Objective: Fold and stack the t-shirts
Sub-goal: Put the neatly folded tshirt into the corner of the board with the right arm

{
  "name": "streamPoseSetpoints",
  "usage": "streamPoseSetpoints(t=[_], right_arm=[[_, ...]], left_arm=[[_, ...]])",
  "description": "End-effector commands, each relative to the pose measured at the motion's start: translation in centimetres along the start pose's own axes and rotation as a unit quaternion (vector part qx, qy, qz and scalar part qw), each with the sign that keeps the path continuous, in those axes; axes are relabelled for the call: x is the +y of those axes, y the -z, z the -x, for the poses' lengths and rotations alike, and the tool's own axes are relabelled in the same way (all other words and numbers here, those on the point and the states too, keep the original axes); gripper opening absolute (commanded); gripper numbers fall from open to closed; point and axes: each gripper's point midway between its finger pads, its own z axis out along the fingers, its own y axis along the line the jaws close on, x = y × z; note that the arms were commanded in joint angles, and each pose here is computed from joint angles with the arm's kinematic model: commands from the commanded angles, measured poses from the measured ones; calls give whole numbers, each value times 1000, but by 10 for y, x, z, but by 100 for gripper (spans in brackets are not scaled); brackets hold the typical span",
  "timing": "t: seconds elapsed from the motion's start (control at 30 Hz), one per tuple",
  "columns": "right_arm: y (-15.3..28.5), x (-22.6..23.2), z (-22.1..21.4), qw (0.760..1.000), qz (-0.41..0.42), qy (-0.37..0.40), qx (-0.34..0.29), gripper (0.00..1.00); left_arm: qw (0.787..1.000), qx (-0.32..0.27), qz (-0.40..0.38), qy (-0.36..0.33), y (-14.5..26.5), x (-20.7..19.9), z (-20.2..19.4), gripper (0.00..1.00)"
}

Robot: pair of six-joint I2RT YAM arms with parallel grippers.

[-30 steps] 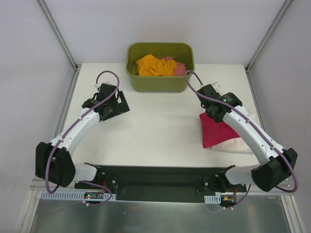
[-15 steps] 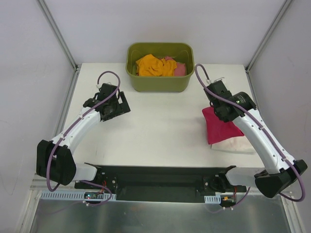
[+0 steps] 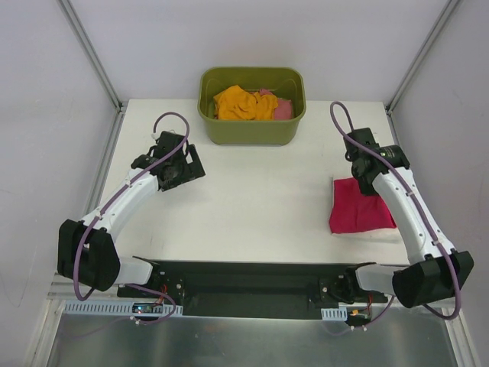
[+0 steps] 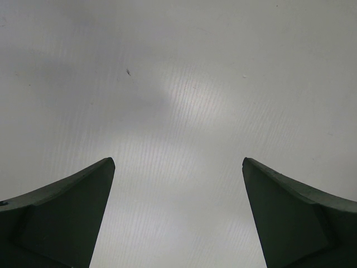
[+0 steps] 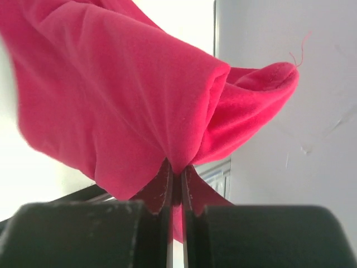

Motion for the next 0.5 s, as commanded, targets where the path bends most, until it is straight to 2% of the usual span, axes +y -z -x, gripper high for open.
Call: streamPoseSetpoints(t=[0.0, 0.33, 0.47], right_arm=[[-23, -7, 1, 1000, -13, -8, 24, 1], [-68, -28, -9, 995, -57, -40, 75, 8], [-76, -35, -10, 993, -78, -44, 70, 9]], left_arm=[[1000, -7, -3, -4, 1, -3, 6, 99], [1000, -11, -2, -10, -1, -4, 10, 99], [1000, -13, -11, -11, -1, -7, 11, 99]])
